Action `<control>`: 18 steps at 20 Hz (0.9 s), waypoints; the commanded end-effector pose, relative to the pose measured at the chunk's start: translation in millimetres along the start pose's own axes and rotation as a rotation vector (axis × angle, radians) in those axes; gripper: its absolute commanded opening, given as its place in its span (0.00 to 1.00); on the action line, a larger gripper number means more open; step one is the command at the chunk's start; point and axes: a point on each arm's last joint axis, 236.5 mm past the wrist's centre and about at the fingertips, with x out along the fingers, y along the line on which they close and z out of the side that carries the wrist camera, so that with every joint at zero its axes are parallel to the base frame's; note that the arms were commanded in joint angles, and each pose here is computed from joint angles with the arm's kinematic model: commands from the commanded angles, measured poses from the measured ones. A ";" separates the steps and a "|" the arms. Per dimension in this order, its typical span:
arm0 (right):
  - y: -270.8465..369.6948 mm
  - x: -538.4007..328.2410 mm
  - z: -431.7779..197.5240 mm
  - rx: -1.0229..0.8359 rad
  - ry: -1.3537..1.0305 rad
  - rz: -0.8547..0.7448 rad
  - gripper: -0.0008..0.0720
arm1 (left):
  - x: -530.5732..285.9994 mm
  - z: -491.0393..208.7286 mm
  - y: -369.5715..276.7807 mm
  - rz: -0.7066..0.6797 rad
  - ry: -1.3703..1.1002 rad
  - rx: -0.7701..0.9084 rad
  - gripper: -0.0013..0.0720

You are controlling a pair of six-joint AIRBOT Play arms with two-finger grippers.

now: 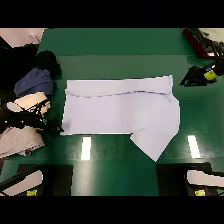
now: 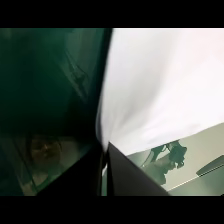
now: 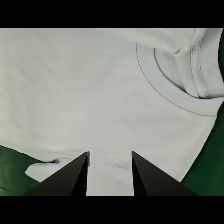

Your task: Fold the shirts.

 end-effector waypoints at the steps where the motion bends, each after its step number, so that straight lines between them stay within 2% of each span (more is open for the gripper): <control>1: -5.8 3.7 -24.0 0.039 0.040 -0.028 0.43 | -8.7 6.7 -7.2 -0.012 -0.022 0.023 0.04; 3: -21.4 15.7 -62.7 0.091 0.097 -0.088 0.43 | -23.7 20.4 -11.2 0.010 -0.091 0.058 0.04; 6: -33.7 44.8 -126.3 0.167 0.183 -0.097 0.45 | -42.1 29.2 -19.6 0.024 -0.168 0.098 0.04; 8: -40.1 66.7 -175.3 0.242 0.265 -0.082 0.69 | -45.6 27.7 -21.9 0.024 -0.175 0.106 0.05; 12: -14.5 110.9 -244.0 0.378 0.346 0.067 0.62 | -45.7 28.2 -23.2 0.019 -0.177 0.105 0.05; 18: -11.4 149.5 -269.3 0.428 0.290 0.016 0.61 | -45.7 28.2 -23.1 0.019 -0.177 0.105 0.04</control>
